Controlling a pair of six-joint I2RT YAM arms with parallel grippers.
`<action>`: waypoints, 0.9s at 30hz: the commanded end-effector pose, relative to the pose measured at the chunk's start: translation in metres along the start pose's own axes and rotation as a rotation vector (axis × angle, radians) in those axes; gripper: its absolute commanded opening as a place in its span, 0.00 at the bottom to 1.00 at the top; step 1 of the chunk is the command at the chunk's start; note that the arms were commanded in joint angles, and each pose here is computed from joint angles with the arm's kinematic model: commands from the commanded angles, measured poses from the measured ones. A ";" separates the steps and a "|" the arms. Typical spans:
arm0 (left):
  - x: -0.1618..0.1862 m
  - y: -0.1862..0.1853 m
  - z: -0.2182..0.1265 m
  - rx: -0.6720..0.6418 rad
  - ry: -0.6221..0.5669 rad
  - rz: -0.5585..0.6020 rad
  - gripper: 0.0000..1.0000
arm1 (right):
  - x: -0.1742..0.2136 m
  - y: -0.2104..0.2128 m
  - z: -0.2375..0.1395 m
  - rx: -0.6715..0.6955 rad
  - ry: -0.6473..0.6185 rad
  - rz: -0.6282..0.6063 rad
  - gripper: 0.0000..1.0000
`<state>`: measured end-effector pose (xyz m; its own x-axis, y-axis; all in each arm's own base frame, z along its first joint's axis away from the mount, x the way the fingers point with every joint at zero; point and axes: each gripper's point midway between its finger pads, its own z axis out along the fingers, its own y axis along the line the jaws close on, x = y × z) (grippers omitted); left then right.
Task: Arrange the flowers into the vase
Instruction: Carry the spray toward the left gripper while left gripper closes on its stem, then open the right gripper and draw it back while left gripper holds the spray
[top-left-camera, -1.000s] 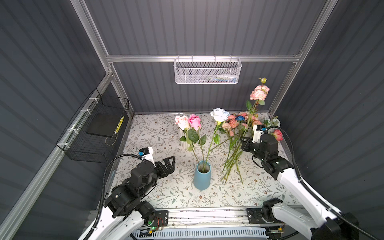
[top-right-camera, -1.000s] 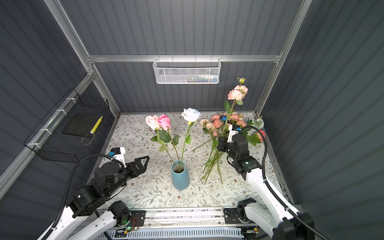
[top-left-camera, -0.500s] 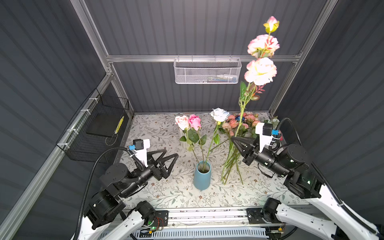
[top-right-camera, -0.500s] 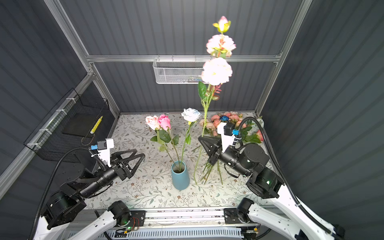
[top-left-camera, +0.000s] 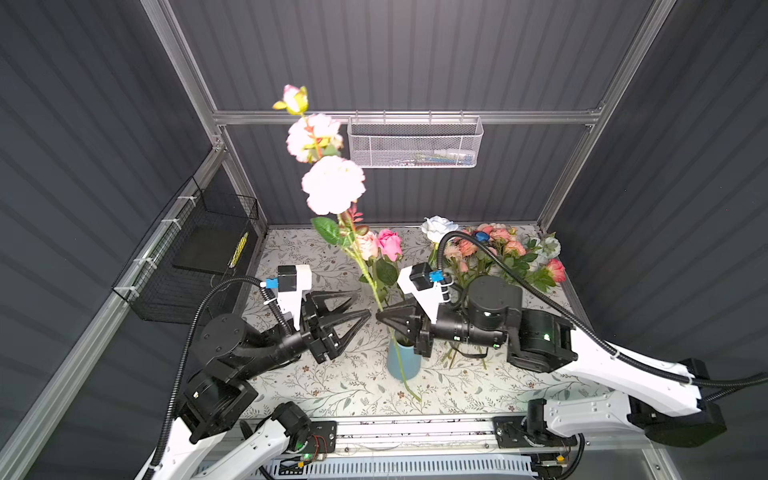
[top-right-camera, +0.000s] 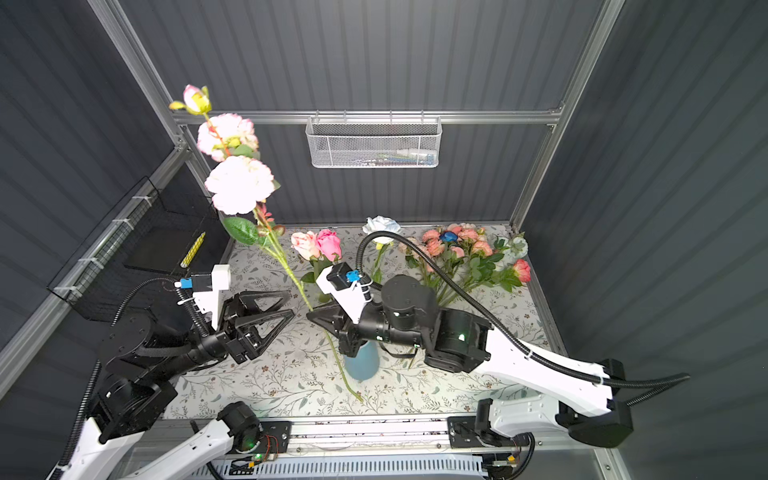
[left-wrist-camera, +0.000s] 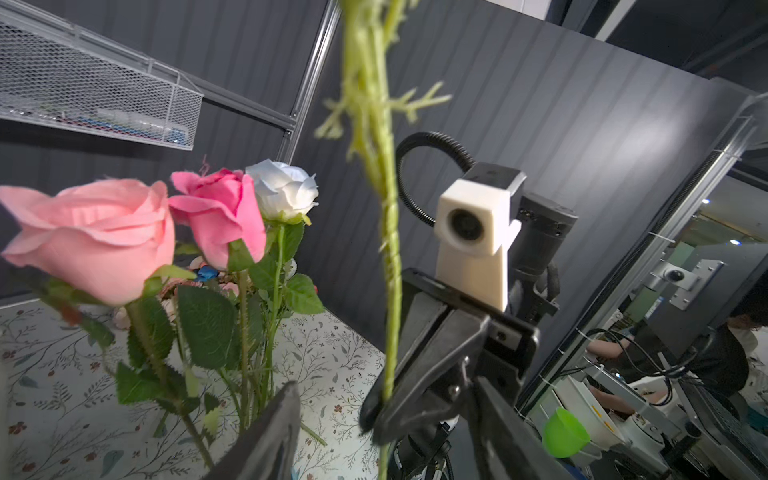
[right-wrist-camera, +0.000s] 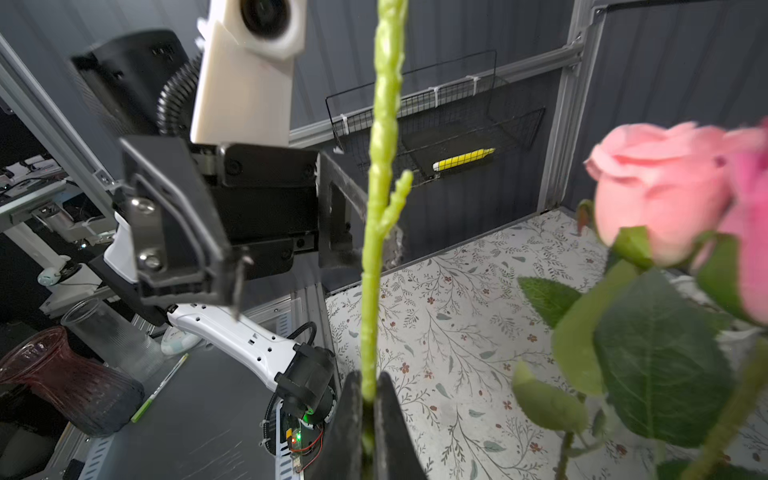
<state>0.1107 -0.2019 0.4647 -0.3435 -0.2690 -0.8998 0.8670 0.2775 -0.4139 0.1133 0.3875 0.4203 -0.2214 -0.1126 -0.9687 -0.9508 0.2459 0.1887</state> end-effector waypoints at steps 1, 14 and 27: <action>-0.010 -0.018 0.001 0.076 -0.007 0.044 0.51 | -0.012 0.011 -0.001 -0.045 -0.014 -0.006 0.00; -0.020 -0.017 0.007 0.069 -0.018 0.065 0.00 | -0.004 0.014 0.005 -0.063 0.027 0.002 0.03; -0.074 -0.005 0.025 -0.070 -0.120 0.287 0.00 | -0.031 -0.026 -0.098 0.224 -0.167 -0.053 0.54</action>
<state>0.1276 -0.2037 0.5240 -0.1407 -0.2893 -0.9469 0.9017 0.3575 -0.2432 0.1125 0.3133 0.4553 -0.1522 -0.0063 -0.9883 -0.9220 0.3611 0.1396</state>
